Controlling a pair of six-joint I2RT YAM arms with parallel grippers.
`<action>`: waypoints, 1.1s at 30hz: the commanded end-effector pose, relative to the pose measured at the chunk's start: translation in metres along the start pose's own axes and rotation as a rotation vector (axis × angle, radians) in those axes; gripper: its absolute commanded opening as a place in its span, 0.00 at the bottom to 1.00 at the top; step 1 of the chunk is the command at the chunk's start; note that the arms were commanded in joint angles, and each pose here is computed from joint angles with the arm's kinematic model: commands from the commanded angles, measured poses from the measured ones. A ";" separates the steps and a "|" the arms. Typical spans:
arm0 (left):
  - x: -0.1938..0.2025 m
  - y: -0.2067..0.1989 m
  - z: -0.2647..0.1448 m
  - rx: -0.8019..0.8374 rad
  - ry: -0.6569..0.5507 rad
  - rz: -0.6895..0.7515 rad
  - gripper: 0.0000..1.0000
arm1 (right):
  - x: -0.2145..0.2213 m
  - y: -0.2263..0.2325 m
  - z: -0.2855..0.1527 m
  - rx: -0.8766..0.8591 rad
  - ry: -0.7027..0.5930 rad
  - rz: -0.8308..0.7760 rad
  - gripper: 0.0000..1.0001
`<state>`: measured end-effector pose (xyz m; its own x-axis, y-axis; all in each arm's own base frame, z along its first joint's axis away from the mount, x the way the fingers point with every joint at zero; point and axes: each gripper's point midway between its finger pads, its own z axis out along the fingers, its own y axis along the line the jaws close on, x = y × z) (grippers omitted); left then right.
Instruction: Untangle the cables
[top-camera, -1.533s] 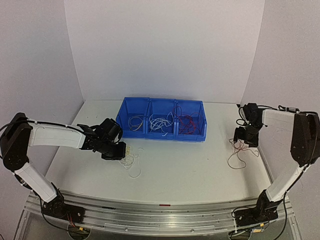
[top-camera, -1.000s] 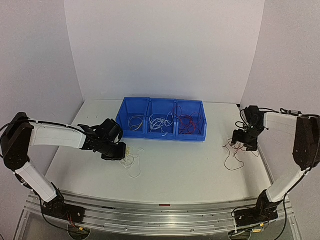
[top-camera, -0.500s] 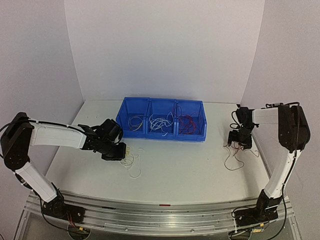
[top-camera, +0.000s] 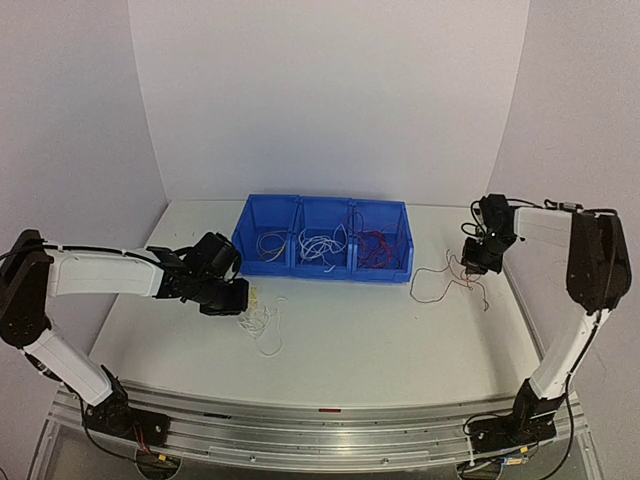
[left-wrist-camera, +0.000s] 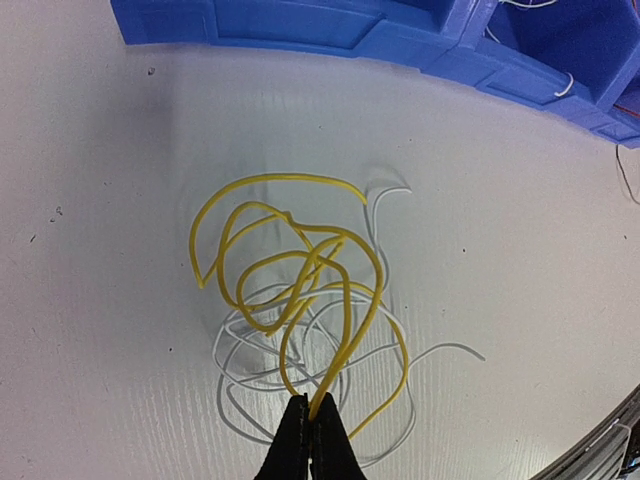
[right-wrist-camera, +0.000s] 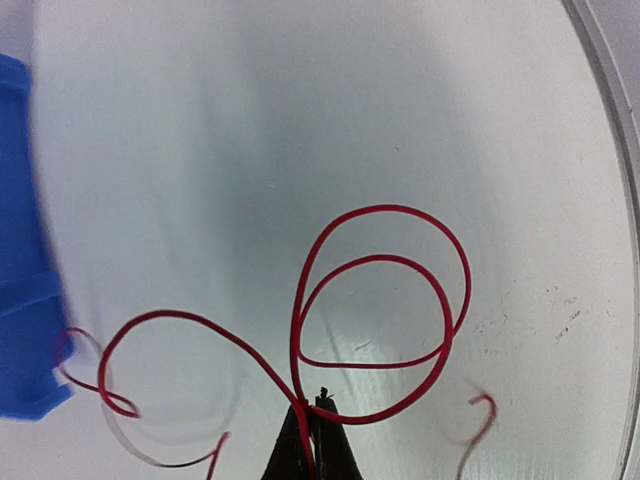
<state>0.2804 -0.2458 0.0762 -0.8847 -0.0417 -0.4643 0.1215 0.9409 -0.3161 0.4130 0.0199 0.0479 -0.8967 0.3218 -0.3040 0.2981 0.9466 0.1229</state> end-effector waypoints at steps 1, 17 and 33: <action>-0.007 0.000 -0.012 0.006 -0.048 -0.018 0.00 | -0.024 0.060 -0.114 -0.307 -0.192 -0.045 0.00; 0.005 0.008 -0.008 0.006 -0.037 -0.053 0.01 | -0.063 0.222 -0.251 -0.679 -0.428 -0.276 0.00; -0.005 0.004 -0.022 0.012 -0.067 -0.061 0.75 | -0.105 0.267 -0.086 -0.579 -0.277 -0.265 0.00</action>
<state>0.2682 -0.2320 0.0692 -0.8900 -0.0879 -0.4474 0.0708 0.9427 -0.3261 0.5407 0.2409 0.1965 -0.8098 0.1607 -0.5643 -0.2011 0.8275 0.5242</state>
